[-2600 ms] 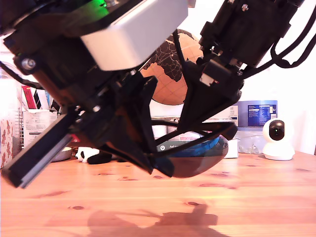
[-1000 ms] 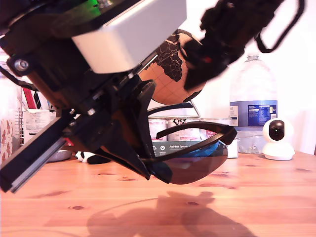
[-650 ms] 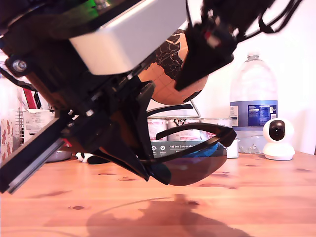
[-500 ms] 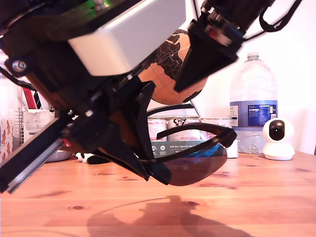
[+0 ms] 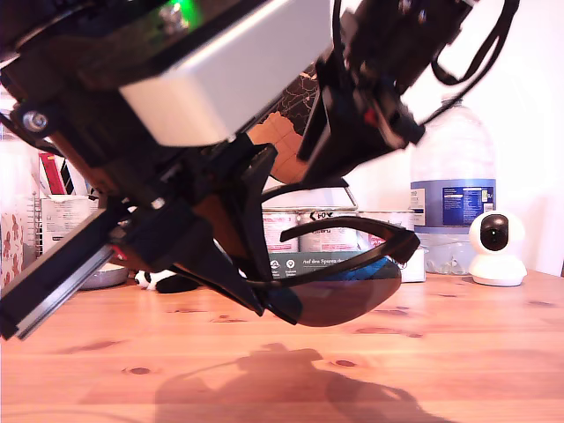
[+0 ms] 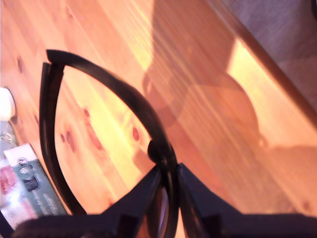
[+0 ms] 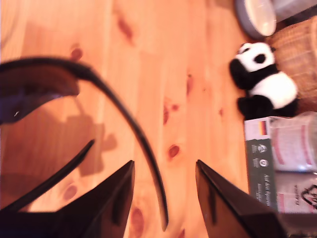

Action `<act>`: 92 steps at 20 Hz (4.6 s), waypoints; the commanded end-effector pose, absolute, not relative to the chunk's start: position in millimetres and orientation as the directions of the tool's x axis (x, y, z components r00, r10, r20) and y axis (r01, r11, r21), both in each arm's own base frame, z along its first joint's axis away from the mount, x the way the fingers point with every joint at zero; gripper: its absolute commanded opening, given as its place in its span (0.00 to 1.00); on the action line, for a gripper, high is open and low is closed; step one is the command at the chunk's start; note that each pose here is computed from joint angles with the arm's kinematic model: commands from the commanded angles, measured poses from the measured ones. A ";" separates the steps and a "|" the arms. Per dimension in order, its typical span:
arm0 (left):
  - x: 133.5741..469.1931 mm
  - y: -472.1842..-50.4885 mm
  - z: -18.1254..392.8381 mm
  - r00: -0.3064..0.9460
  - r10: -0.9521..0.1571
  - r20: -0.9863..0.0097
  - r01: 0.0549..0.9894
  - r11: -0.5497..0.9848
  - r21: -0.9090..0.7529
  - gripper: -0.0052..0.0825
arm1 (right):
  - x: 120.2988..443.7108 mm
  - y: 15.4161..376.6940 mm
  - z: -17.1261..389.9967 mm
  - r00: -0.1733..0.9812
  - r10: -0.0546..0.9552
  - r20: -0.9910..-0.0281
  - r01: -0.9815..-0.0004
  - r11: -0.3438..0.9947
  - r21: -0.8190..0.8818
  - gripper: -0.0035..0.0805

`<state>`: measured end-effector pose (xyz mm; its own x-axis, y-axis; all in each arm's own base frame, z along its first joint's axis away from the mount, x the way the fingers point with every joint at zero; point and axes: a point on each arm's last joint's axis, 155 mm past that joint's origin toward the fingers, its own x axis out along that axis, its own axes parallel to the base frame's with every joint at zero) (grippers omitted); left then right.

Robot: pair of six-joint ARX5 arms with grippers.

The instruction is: Pick up the sunglasses and open them, then place them back on the table

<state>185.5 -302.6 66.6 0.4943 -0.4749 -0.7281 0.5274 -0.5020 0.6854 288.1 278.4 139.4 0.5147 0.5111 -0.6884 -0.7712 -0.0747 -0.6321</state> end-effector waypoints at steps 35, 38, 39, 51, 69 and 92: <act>193.5 -287.7 59.0 0.500 -0.432 -0.751 0.553 -0.509 0.660 0.04 | 289.2 202.4 134.0 0.455 0.215 -0.864 -0.758 0.603 -0.249 0.46; 197.3 -289.4 61.8 0.507 -0.442 -0.740 0.553 -0.492 0.672 0.04 | 256.0 226.9 132.0 0.299 0.341 -0.891 -0.772 0.635 -0.016 0.46; 197.1 -290.1 62.0 0.505 -0.445 -0.740 0.553 -0.492 0.673 0.04 | 251.7 231.6 132.4 0.279 0.363 -0.889 -0.759 0.650 0.028 0.46; 198.8 -294.1 65.8 0.512 -0.461 -0.725 0.545 -0.477 0.689 0.04 | 237.6 276.5 118.6 0.185 0.458 -0.870 -0.758 0.630 0.171 0.53; 197.0 -290.9 62.4 0.504 -0.449 -0.738 0.552 -0.489 0.675 0.04 | 289.4 213.4 90.9 0.421 0.073 -0.904 -0.601 0.769 -0.218 0.53; 187.0 -273.7 46.8 0.461 -0.383 -0.800 0.577 -0.555 0.599 0.04 | 367.7 195.3 159.7 0.648 0.051 -0.760 -0.347 0.908 -0.234 0.52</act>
<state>189.5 -275.9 50.0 0.4707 -0.3847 -0.7940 0.5778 -0.5457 0.6070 359.5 191.7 148.9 0.6182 0.0355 -0.7852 -0.3615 0.8999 -0.2439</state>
